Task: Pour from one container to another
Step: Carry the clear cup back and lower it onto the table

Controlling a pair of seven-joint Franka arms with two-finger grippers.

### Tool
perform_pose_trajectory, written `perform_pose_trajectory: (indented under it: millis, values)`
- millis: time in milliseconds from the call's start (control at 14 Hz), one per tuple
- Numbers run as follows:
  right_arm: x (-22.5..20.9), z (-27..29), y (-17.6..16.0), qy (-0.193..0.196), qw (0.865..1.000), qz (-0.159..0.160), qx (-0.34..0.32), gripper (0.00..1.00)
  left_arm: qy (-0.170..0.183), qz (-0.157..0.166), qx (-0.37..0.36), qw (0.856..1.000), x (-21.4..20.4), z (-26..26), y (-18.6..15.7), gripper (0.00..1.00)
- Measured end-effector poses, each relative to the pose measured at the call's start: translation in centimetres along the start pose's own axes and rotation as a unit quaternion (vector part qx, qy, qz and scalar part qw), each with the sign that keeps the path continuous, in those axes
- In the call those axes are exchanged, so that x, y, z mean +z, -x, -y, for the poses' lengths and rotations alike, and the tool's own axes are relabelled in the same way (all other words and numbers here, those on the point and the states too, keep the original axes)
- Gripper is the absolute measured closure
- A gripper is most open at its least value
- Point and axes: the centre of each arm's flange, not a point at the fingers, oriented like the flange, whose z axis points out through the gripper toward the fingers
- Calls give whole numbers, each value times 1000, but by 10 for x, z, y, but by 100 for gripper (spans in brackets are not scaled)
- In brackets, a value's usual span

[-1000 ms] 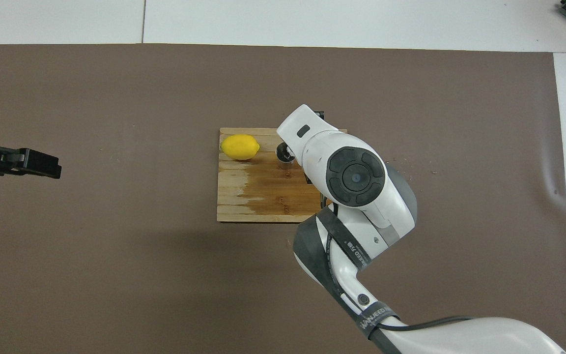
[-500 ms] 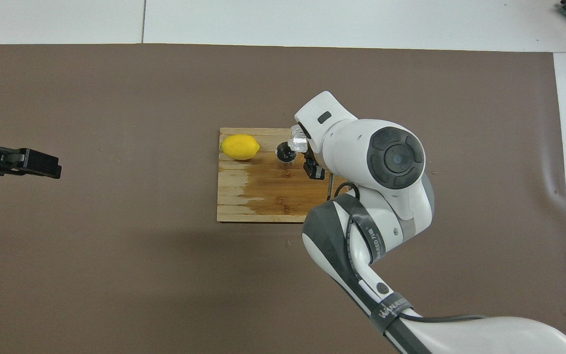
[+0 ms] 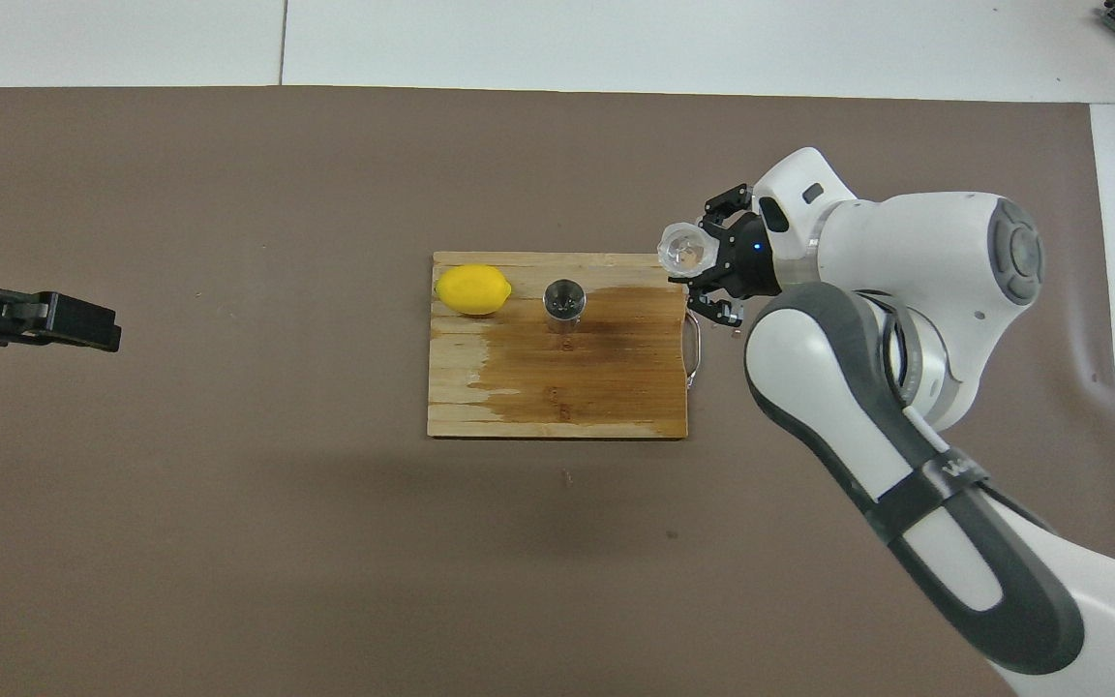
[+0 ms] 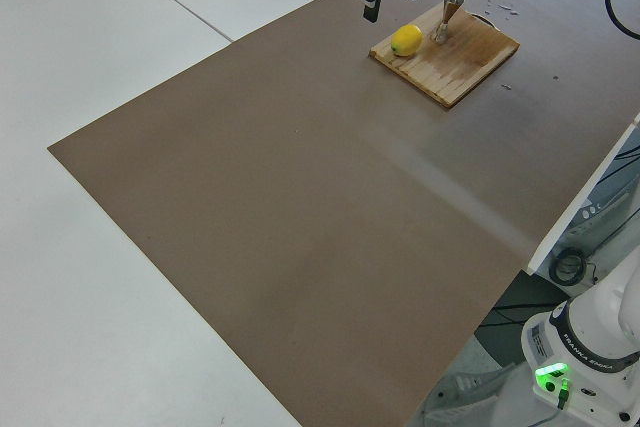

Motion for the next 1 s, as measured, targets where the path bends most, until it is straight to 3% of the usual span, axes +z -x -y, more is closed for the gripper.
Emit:
perform_pose_trajectory:
  millis: [357,571,929,1000]
  values:
    - [5,23,108,-4,999,-48,-1,51,0,0,0,1000,0,0,0,0]
    - [8,39,162,-5,999,-53,-3,51,0,0,0,1000,0,0,0,0]
    - [18,62,197,-23,999,-42,-4,51,0,0,0,1000,0,0,0,0]
    - [15,61,201,-21,999,-41,-2,43,0,0,0,1000,0,0,0,0]
